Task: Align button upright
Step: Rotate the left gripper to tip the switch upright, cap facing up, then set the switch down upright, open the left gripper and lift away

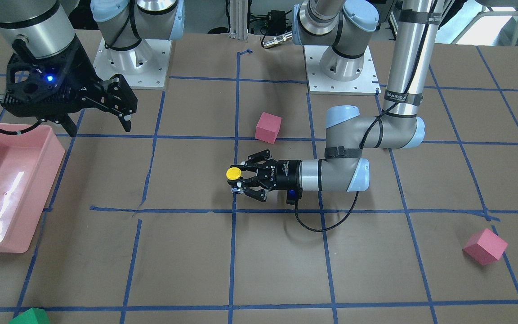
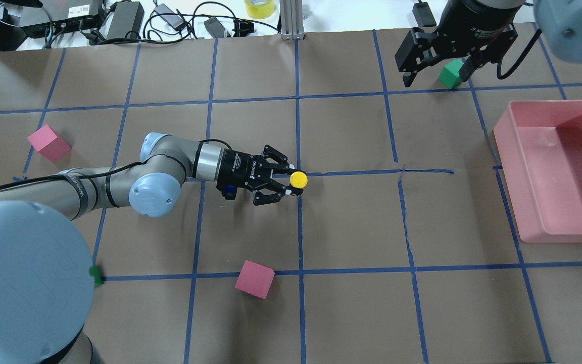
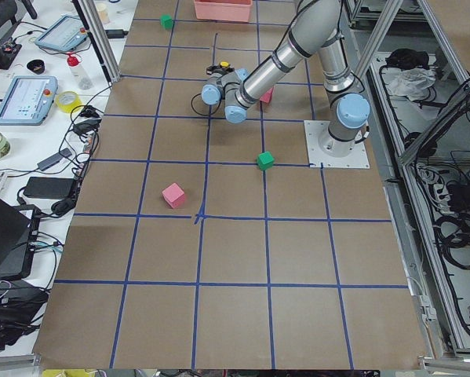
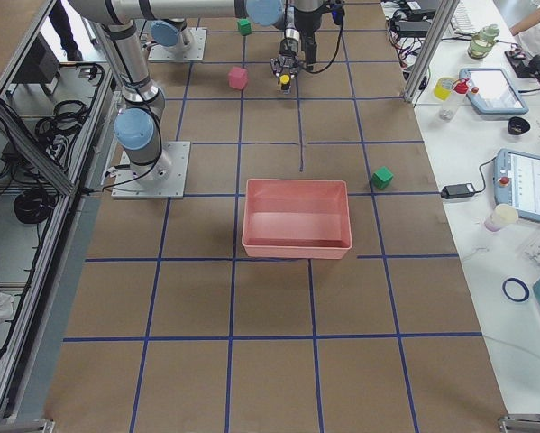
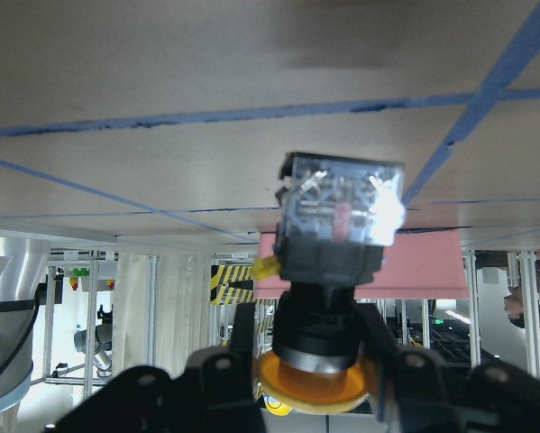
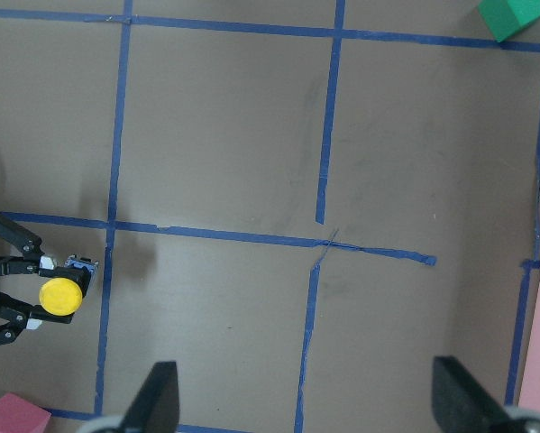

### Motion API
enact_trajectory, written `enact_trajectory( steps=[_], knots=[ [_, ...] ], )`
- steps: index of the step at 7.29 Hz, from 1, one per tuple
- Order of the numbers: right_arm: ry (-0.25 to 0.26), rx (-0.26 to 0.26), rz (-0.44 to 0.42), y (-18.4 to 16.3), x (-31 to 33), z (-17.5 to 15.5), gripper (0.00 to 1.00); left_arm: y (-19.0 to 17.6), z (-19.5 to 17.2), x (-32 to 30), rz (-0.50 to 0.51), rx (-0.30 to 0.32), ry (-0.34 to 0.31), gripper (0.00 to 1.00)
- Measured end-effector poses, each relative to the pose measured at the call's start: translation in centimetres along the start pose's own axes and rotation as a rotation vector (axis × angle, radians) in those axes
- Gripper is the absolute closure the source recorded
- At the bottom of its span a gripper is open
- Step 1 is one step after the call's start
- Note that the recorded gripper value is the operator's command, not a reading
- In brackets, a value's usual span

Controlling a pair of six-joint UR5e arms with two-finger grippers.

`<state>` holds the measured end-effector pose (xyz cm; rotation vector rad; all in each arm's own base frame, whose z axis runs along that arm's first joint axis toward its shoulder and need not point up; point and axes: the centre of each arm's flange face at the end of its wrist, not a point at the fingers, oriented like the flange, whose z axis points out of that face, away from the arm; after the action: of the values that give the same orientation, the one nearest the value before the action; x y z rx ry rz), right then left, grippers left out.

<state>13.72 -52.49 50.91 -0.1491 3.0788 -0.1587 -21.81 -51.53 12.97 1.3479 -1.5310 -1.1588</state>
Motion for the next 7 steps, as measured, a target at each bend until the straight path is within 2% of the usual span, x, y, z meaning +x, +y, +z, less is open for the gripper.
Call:
enact_trajectory(
  steps=[4, 5, 6, 7],
  knots=[
    [-0.002, -0.008, 0.0, 0.1, 0.0, 0.4, 0.0, -1.7, 0.6, 0.0, -0.03, -0.022, -0.006, 0.98],
    [-0.003, -0.01, 0.001, 0.1, 0.0, 0.5, 0.0, -2.0, 0.7, 0.0, -0.036, -0.022, -0.009, 0.74],
    [-0.003, -0.011, 0.001, 0.1, 0.0, 0.6, 0.0, -2.2, 0.7, 0.0, -0.042, -0.021, -0.011, 0.56],
    [-0.003, -0.012, 0.002, 0.1, 0.0, 0.7, 0.0, -2.3, 0.7, 0.0, -0.049, -0.019, -0.014, 0.5]
  ],
)
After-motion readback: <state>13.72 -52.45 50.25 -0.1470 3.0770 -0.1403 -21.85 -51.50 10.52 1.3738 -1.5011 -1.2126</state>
